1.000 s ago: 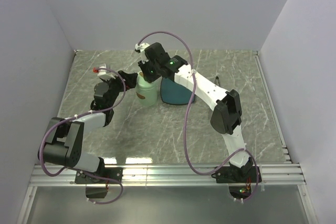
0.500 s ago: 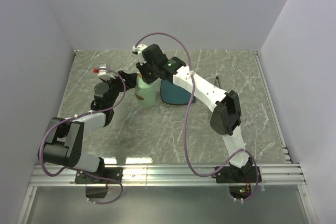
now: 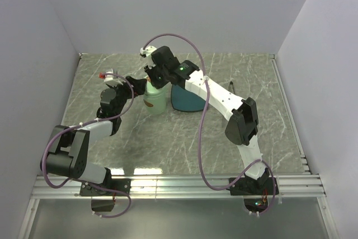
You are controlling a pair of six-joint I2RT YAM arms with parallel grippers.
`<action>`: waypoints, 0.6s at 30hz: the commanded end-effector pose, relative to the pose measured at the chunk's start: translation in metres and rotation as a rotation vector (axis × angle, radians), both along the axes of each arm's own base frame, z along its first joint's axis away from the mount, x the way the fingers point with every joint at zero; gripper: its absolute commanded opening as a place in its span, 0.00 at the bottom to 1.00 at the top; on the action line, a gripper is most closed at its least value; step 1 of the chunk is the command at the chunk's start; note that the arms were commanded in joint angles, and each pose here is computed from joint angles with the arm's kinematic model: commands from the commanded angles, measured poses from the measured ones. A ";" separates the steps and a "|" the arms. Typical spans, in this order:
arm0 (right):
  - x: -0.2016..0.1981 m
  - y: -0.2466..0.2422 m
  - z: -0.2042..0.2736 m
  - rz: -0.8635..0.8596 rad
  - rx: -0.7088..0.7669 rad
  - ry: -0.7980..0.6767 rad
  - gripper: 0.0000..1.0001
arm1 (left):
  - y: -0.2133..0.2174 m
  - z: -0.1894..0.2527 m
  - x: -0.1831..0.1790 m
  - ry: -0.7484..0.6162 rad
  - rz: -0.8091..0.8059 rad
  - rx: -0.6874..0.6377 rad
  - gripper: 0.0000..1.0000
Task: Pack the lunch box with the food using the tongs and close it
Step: Put the lid back on the lunch box
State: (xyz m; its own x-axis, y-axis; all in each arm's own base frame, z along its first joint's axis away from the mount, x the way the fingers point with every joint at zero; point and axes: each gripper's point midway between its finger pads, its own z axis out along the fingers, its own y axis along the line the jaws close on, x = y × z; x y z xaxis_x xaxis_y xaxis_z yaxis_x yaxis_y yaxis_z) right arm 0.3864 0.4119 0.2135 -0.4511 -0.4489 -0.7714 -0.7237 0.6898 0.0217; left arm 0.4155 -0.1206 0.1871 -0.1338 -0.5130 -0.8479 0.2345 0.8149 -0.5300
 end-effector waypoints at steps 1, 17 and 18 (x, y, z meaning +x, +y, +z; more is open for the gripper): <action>-0.002 0.008 0.045 0.026 0.079 -0.071 0.18 | 0.000 0.017 -0.003 -0.057 -0.001 0.006 0.96; -0.004 0.014 0.060 0.018 0.166 -0.065 0.19 | 0.001 0.026 -0.009 -0.078 0.002 -0.002 0.96; -0.004 0.015 0.057 0.018 0.164 -0.058 0.19 | 0.001 0.026 -0.010 -0.077 0.002 0.000 0.96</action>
State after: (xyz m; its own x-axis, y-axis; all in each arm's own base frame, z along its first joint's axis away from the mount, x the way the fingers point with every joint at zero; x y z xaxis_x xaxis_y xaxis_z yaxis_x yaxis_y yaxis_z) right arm 0.3849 0.4200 0.2184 -0.4577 -0.4152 -0.7862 -0.7285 0.6820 0.0639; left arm 0.4103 -0.1190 0.1982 -0.1082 -0.5185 -0.8482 0.2449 0.8130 -0.5282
